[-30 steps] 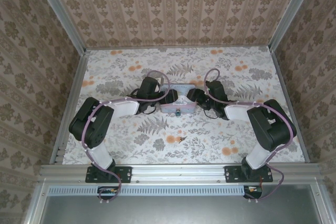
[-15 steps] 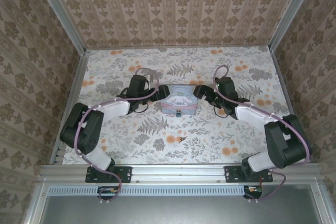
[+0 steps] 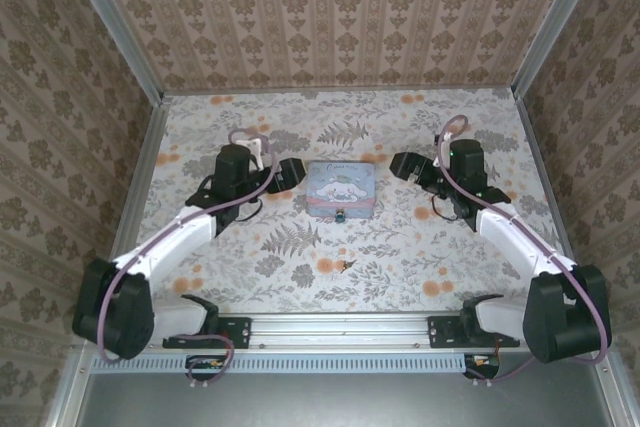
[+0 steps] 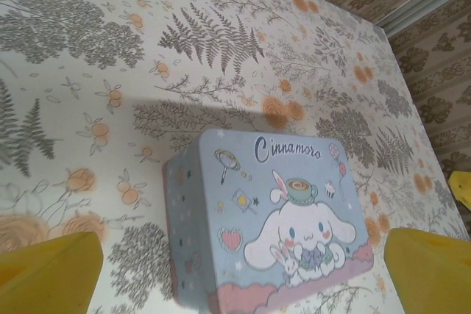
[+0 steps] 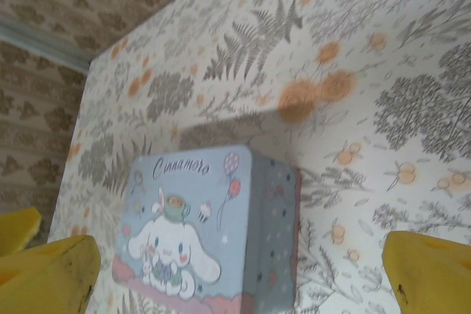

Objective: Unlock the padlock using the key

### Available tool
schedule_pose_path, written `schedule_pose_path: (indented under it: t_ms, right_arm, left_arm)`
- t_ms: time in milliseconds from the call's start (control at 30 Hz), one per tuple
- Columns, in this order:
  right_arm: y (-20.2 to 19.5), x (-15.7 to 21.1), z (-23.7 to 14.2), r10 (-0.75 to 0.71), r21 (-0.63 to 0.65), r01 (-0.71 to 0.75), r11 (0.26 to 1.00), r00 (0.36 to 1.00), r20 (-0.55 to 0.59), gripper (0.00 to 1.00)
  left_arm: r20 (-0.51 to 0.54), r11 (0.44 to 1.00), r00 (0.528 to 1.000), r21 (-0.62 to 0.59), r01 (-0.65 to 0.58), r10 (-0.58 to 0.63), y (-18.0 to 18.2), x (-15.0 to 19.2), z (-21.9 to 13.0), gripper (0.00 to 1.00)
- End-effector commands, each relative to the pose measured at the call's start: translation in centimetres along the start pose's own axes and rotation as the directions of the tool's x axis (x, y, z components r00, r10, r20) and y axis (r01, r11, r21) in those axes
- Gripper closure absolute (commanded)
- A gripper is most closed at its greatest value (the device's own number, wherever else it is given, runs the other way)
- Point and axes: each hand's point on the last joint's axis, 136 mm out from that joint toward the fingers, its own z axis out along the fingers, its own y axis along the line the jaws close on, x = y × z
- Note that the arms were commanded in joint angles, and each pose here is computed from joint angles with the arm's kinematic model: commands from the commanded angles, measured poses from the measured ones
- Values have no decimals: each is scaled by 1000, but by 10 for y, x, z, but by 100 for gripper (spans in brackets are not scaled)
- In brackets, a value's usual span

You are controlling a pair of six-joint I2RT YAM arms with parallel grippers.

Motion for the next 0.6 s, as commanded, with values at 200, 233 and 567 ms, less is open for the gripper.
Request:
schedule_pose_path:
  t_ms: [200, 233, 567]
  right_arm:
    - [-2, 115, -7, -167, 90, 215, 973, 914, -370, 20]
    - [-4, 126, -7, -168, 101, 226, 969, 901, -399, 22]
    - [2, 195, 3, -251, 133, 389, 912, 783, -569, 33]
  left_arm:
    - [-17, 988, 998, -143, 54, -57, 28, 29, -43, 0]
    - [-20, 989, 998, -136, 58, -61, 28, 31, -44, 0]
    - [-73, 992, 993, -93, 83, -90, 28, 51, -41, 0]
